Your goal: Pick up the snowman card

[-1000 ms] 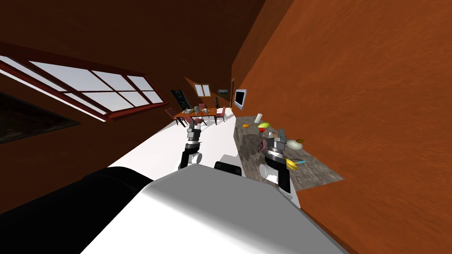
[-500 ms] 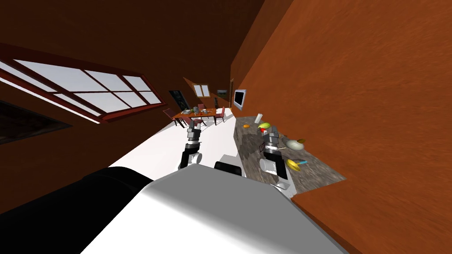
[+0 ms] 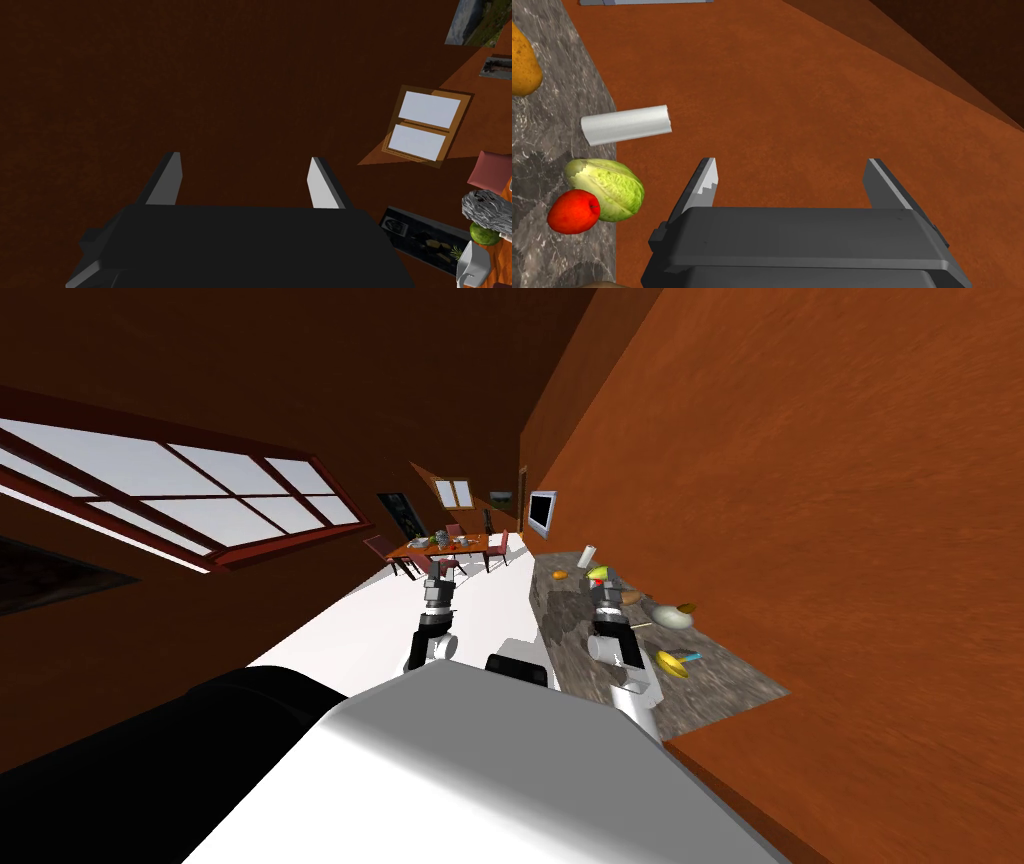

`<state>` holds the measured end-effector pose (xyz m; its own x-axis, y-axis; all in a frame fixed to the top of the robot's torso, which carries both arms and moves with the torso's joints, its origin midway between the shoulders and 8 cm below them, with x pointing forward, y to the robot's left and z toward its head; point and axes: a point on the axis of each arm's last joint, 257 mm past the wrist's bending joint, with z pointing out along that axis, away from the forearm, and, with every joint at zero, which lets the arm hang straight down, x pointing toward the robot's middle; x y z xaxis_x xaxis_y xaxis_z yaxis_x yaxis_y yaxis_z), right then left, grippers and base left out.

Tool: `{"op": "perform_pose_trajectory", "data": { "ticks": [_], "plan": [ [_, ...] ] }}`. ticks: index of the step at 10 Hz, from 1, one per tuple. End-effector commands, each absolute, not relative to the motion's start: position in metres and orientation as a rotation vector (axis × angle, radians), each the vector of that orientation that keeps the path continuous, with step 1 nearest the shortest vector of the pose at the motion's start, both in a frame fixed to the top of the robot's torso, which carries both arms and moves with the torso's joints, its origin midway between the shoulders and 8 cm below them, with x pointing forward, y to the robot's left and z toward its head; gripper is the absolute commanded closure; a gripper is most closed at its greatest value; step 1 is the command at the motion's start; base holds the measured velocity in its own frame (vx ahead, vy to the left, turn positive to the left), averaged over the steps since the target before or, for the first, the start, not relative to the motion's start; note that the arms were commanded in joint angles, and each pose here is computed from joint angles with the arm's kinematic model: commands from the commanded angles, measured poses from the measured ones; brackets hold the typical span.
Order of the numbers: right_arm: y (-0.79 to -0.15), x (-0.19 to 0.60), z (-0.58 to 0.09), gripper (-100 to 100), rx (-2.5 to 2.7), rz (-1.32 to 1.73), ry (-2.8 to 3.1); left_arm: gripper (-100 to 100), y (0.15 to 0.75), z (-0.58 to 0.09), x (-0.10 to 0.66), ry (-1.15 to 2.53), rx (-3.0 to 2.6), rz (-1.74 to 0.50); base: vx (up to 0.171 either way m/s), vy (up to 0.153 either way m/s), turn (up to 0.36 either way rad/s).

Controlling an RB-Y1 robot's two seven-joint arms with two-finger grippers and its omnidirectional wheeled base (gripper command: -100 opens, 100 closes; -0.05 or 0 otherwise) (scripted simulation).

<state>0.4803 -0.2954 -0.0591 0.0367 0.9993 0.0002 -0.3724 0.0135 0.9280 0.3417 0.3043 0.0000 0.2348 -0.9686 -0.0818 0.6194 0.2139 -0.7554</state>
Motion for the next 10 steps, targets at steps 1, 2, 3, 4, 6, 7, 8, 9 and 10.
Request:
{"op": "perform_pose_trajectory", "data": {
  "ticks": [1,2,3,4,6,7,8,9,10],
  "plan": [
    [-0.293,0.493,-0.058,-100,0.962,1.352,0.913,0,0.304,0.000,0.342,0.633,-0.672,-1.209,0.021,0.048,-0.031],
    [-0.298,0.506,-0.069,-100,1.017,1.367,0.927,0,0.304,0.000,0.342,0.633,-0.672,-1.209,0.021,0.064,-0.051],
    [-0.293,0.512,-0.062,-100,1.015,1.376,0.929,0,0.304,0.000,0.342,0.633,-0.672,-1.209,0.019,0.054,-0.031],
    [-0.297,0.525,-0.071,-100,1.066,1.391,0.936,0,0.304,0.000,0.342,0.633,-0.672,-1.209,0.036,0.066,-0.064],
    [-0.298,0.544,-0.074,-100,1.129,1.411,0.947,0,0.304,0.000,0.342,0.633,-0.672,-1.209,0.031,0.060,-0.050],
    [-0.295,0.549,-0.072,-100,1.139,1.419,0.951,0,0.304,0.000,0.342,0.633,-0.672,-1.209,0.024,0.057,-0.040],
    [-0.293,0.553,-0.068,-100,1.138,1.422,0.953,0,0.304,0.000,0.342,0.633,-0.672,-1.209,0.013,0.024,0.006],
    [-0.297,0.566,-0.078,-100,1.206,1.439,0.953,0,0.304,0.000,0.342,0.633,-0.672,-1.209,0.017,0.045,-0.069],
    [-0.292,0.573,-0.068,-100,1.201,1.448,0.956,0,0.304,0.000,0.342,0.633,-0.672,-1.209,0.022,0.048,-0.045]
  ]
}}
